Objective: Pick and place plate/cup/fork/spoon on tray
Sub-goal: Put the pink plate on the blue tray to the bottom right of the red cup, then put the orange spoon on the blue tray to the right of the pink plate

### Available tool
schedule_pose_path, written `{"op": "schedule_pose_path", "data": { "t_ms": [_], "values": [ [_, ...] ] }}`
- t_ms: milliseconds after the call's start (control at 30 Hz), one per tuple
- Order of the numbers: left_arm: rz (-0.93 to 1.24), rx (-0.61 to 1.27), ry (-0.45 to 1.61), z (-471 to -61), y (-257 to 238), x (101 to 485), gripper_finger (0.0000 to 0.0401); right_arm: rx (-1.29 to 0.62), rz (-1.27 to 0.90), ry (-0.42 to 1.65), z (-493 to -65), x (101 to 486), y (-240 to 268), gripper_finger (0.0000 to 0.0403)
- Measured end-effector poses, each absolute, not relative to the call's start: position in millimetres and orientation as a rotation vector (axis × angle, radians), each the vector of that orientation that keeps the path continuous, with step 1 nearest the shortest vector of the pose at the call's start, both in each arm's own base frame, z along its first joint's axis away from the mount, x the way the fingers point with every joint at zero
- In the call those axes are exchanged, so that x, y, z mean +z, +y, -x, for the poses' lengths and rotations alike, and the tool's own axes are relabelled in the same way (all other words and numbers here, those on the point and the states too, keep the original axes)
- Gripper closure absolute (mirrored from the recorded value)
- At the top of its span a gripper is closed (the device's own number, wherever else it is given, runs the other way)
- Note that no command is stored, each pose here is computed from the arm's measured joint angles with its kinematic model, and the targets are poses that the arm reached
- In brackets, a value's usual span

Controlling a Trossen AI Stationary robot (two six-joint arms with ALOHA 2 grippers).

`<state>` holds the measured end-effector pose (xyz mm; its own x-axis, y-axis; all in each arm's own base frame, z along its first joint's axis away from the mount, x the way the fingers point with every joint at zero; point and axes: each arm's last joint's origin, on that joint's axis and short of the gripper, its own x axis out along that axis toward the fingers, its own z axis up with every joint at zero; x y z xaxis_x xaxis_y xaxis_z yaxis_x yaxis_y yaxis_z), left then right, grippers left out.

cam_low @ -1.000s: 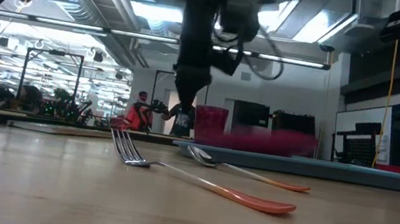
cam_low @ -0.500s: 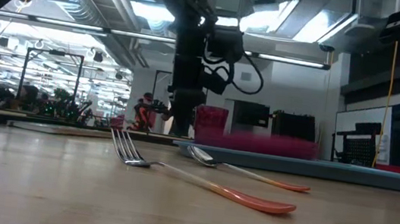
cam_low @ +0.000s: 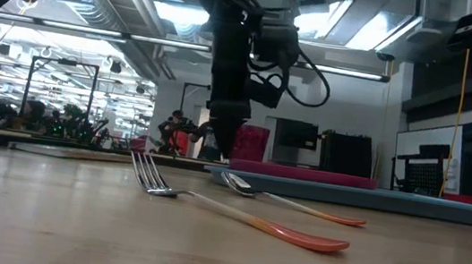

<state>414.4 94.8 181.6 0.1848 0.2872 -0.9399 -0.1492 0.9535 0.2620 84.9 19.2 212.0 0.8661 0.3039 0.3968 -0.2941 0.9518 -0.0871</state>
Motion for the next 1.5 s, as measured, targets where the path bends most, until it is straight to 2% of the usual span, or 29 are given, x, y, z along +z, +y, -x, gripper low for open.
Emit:
{"op": "schedule_pose_path", "data": {
  "t_ms": [533, 1267, 1500],
  "values": [
    [-0.087, 0.303, 1.351, -412.7, 92.2, 173.4, 0.0331, 0.314, 0.023, -0.406, -85.3, 210.8, 19.4, 0.0295],
    [-0.115, 0.264, 1.072, -436.8, 92.4, 177.7, 0.0331, 0.314, 0.026, -0.407, -85.4, 210.9, 19.4, 0.0295],
    [-0.153, 0.350, 1.242, -427.0, 84.9, 199.6, 0.0331, 0.313, 0.026, -0.407, -85.4, 210.8, 19.3, 0.0295]
  ]
}}
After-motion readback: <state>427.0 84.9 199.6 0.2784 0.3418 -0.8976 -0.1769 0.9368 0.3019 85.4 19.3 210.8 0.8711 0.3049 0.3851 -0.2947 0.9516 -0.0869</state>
